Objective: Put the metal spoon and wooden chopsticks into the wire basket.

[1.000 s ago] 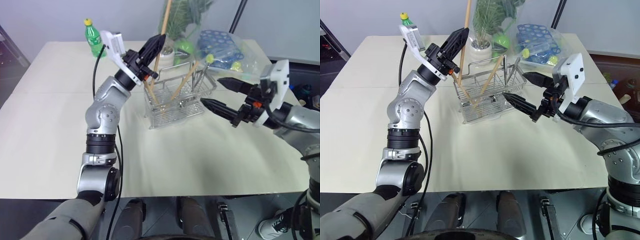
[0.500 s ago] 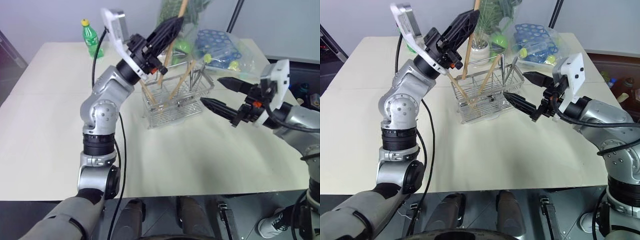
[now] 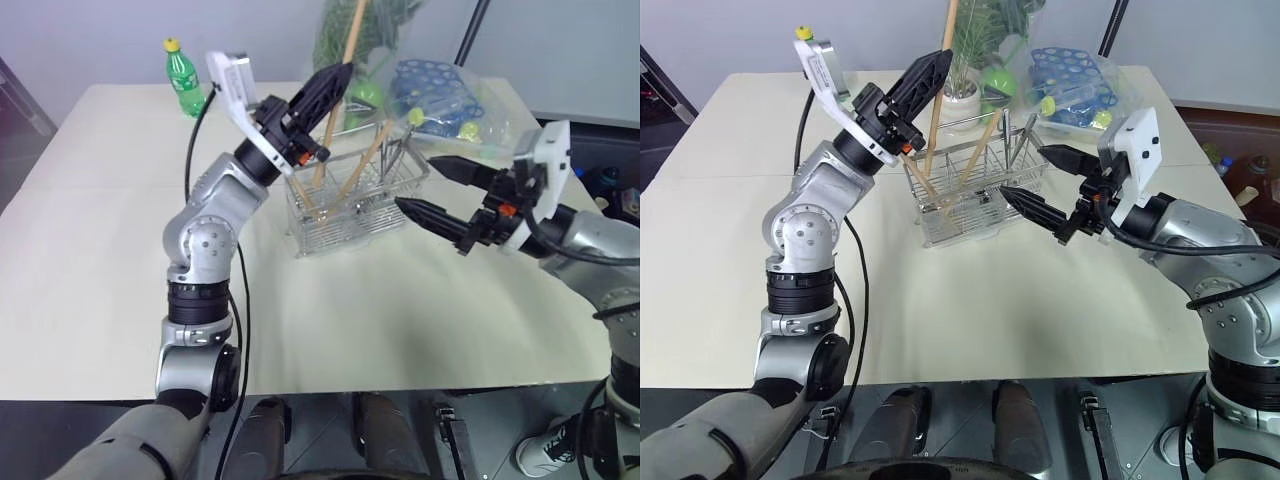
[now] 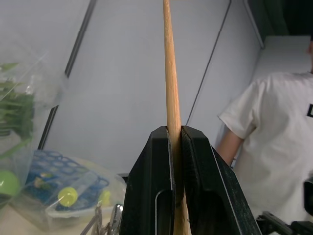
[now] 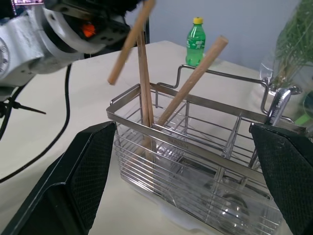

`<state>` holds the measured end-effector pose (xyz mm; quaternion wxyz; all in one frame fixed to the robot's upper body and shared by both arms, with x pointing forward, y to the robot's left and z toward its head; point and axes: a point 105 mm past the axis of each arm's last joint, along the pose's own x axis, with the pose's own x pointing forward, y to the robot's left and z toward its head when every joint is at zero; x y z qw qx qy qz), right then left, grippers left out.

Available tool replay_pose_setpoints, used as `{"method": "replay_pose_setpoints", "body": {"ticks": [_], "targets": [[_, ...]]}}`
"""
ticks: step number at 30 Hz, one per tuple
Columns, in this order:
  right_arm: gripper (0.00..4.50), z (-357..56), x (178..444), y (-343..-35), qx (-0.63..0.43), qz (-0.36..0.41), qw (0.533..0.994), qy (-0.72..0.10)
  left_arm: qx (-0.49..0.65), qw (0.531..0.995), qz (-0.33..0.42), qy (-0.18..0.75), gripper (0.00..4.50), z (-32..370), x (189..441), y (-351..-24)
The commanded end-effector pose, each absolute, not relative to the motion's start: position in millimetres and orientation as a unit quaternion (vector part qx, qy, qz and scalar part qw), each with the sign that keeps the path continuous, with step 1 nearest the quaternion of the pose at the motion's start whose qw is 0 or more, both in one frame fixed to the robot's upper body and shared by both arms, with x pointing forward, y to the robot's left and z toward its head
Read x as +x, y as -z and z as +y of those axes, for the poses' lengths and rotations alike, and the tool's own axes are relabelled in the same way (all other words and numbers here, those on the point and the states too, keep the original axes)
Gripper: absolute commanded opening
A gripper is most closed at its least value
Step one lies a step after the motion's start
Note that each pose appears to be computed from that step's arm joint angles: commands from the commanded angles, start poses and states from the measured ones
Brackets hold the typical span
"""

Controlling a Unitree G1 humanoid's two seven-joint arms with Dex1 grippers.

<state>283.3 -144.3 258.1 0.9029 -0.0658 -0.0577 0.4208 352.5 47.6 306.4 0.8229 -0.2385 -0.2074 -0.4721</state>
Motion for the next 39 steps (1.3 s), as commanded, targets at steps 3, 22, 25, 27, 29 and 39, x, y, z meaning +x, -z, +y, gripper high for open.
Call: {"method": "replay_pose_setpoints", "body": {"ticks": [3,22,25,27,29,39], "targets": [[4.5,-142.8,279.9,-270.1,-0.074,-0.087,0.901,-0.419,-0.223,0.821,-0.222,0.476,0.07,43.9,357.0,-311.3],[4.5,-145.6,278.0,-271.8,-0.071,-0.092,0.906,-0.408,-0.179,0.841,-0.22,0.46,0.07,46.7,368.8,-288.4],[4.5,-145.7,278.9,-272.7,-0.071,-0.094,0.905,-0.408,-0.162,0.844,-0.223,0.46,0.07,45.2,368.2,-284.4],[4.5,-145.6,279.3,-273.2,-0.071,-0.095,0.905,-0.409,-0.158,0.844,-0.223,0.461,0.07,43.9,367.9,-282.2],[4.5,-145.5,279.6,-273.4,-0.071,-0.095,0.905,-0.409,-0.156,0.844,-0.223,0.462,0.07,43.0,367.6,-281.2],[4.5,-145.6,280.0,-274.1,-0.071,-0.097,0.905,-0.409,-0.154,0.849,-0.22,0.454,4.28,43.3,368.2,-282.9]]}}
